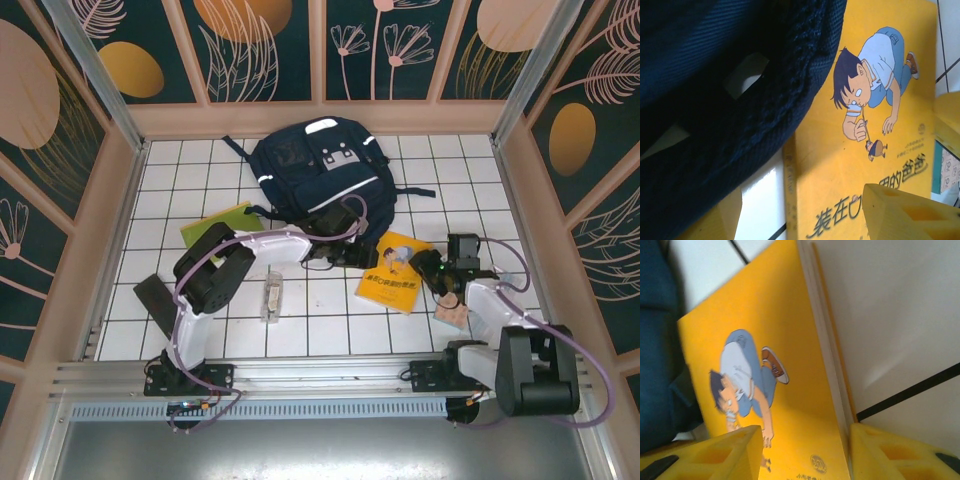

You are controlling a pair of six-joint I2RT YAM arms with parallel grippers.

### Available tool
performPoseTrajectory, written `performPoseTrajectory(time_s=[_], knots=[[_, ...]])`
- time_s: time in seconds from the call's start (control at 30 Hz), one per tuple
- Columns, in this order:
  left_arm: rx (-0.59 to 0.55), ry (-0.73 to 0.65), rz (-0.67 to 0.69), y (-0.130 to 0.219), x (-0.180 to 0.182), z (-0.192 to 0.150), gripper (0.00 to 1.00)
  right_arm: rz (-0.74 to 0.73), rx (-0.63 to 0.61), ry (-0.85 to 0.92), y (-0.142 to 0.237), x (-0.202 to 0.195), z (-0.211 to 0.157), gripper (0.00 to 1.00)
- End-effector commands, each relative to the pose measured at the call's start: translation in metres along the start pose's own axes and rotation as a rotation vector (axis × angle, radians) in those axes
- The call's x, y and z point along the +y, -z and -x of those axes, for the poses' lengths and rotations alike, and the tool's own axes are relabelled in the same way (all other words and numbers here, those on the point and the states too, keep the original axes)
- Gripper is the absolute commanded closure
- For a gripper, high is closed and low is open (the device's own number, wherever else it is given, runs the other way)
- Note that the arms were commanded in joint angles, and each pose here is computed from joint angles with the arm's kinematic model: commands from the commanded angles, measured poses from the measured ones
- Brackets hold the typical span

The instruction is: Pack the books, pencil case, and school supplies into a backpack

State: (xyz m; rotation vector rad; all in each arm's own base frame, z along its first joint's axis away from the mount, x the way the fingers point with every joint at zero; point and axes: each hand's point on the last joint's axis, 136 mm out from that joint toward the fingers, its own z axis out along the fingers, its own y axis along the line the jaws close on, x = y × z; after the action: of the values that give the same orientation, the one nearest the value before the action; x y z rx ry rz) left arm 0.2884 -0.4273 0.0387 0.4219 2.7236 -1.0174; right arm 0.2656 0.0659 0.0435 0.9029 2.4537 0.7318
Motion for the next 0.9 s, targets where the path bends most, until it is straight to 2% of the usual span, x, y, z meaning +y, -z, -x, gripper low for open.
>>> performPoseTrajectory(time_s=[0.0, 0.13, 0.23, 0.47, 0.6, 0.67, 0.73, 0.87], knots=[[0.021, -0.011, -0.001, -0.011, -0.003, -0.002, 0.35, 0.084, -0.011, 0.015, 0.012, 0.023, -0.001, 0.53], [0.028, -0.01, 0.012, -0.018, 0.002, -0.002, 0.35, 0.113, -0.004, 0.027, 0.012, 0.028, -0.005, 0.56], [0.03, -0.011, 0.018, -0.019, 0.003, -0.002, 0.35, 0.147, 0.03, 0.029, 0.004, 0.033, -0.009, 0.62], [0.027, -0.003, 0.025, -0.02, 0.006, -0.003, 0.34, 0.131, 0.052, 0.057, -0.009, 0.037, -0.013, 0.7], [0.027, 0.001, 0.02, -0.021, 0.005, -0.003, 0.34, 0.147, 0.03, 0.079, -0.004, 0.044, -0.01, 0.86], [0.025, 0.003, 0.007, -0.019, 0.001, -0.002, 0.34, 0.156, 0.016, 0.089, -0.001, 0.047, -0.007, 1.0], [0.014, 0.001, -0.015, -0.013, -0.007, 0.003, 0.31, 0.156, 0.002, 0.102, 0.004, 0.051, -0.003, 1.0], [-0.037, -0.012, -0.086, 0.008, -0.031, 0.021, 0.17, 0.143, -0.04, 0.157, 0.015, 0.057, 0.006, 1.0]])
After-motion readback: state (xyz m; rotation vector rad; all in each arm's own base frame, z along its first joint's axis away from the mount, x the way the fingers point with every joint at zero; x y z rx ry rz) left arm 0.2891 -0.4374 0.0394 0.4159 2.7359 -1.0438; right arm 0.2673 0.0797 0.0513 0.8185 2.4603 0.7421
